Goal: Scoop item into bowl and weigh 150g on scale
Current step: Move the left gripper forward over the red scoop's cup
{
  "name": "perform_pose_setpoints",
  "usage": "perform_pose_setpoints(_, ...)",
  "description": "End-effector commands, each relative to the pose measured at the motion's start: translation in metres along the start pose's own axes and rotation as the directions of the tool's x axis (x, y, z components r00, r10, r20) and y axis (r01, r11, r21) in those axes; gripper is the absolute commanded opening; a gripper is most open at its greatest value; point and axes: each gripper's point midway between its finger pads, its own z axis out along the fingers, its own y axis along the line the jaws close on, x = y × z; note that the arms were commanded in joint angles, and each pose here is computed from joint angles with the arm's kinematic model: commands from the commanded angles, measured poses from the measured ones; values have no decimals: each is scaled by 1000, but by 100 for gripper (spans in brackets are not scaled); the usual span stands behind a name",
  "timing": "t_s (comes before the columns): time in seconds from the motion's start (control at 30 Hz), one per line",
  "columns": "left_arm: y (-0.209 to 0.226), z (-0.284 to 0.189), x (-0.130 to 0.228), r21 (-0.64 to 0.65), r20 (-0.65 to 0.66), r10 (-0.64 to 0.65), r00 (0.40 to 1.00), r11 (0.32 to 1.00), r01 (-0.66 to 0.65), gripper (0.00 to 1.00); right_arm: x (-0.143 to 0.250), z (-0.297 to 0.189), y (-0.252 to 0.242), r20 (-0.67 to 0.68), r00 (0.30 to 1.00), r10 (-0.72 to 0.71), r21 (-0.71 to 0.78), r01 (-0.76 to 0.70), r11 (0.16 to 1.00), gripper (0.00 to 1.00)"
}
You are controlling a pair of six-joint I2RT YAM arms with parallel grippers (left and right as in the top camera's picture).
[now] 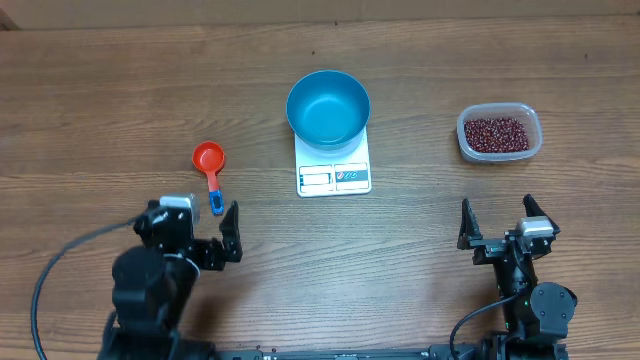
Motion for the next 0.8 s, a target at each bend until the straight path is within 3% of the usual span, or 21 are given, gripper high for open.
perform_pose_setpoints(0.0,-6,-5,-34,18,-3,24,1000,1000,-24,100,2,0,-1,3,1000,0,8,0,1000,100)
perform_pose_setpoints(0.33,-7,5,-63,13,-178,90,980,996,-89,100,2,0,-1,3,1000,0,8,0,1000,100)
perform_pose_setpoints(0.77,13,47,-52,7,-418,74,906,997,-79,100,2,0,-1,3,1000,0,8,0,1000,100)
